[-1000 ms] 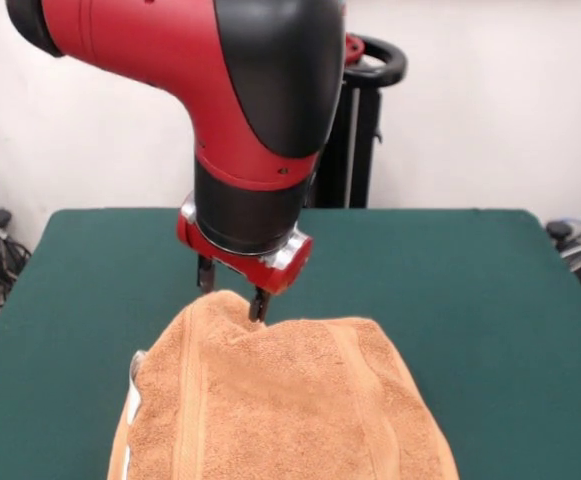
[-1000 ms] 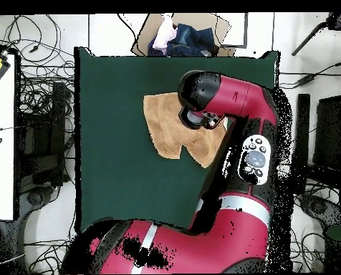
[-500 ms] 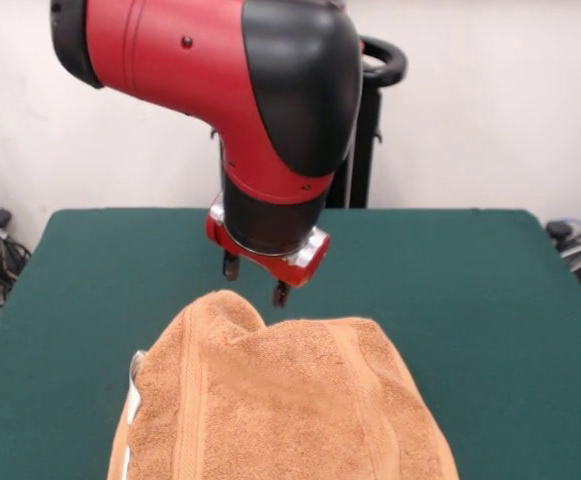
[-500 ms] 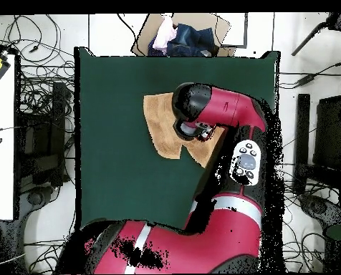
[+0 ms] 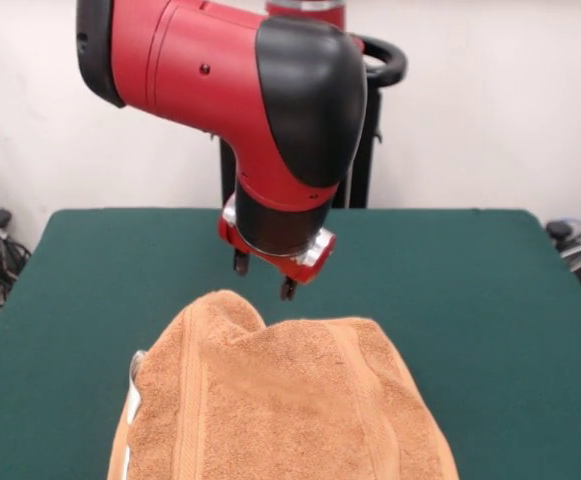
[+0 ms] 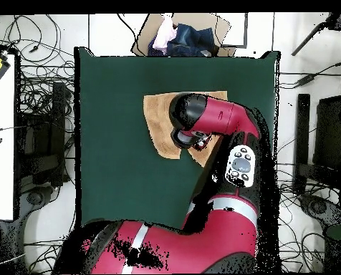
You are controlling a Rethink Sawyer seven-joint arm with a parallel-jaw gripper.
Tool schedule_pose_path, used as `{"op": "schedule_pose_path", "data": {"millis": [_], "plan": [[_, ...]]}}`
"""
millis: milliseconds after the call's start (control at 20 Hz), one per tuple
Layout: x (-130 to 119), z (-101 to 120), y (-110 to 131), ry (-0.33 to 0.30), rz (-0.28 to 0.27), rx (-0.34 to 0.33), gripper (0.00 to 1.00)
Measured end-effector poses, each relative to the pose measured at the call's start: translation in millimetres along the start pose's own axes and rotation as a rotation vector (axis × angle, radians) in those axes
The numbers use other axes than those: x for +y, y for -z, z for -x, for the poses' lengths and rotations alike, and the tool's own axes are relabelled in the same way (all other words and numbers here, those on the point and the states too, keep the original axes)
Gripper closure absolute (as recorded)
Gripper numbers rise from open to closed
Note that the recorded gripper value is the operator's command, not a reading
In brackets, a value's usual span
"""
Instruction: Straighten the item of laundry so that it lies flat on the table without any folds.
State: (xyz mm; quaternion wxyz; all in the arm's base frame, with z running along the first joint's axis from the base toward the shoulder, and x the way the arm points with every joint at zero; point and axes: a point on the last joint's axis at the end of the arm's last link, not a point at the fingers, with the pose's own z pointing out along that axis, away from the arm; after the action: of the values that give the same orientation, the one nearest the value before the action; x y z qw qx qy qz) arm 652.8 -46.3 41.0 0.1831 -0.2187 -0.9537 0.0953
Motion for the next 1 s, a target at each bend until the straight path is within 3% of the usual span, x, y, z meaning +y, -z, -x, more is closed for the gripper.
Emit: {"op": "schedule_pose_path", "data": {"millis": [400, 1000], "plan": [[-1.4, -9.0, -18.9, 0.001, 0.003, -0.017, 0.0], [3.0, -3.1, -40.9, 0.007, 0.007, -0.059, 0.0]]}}
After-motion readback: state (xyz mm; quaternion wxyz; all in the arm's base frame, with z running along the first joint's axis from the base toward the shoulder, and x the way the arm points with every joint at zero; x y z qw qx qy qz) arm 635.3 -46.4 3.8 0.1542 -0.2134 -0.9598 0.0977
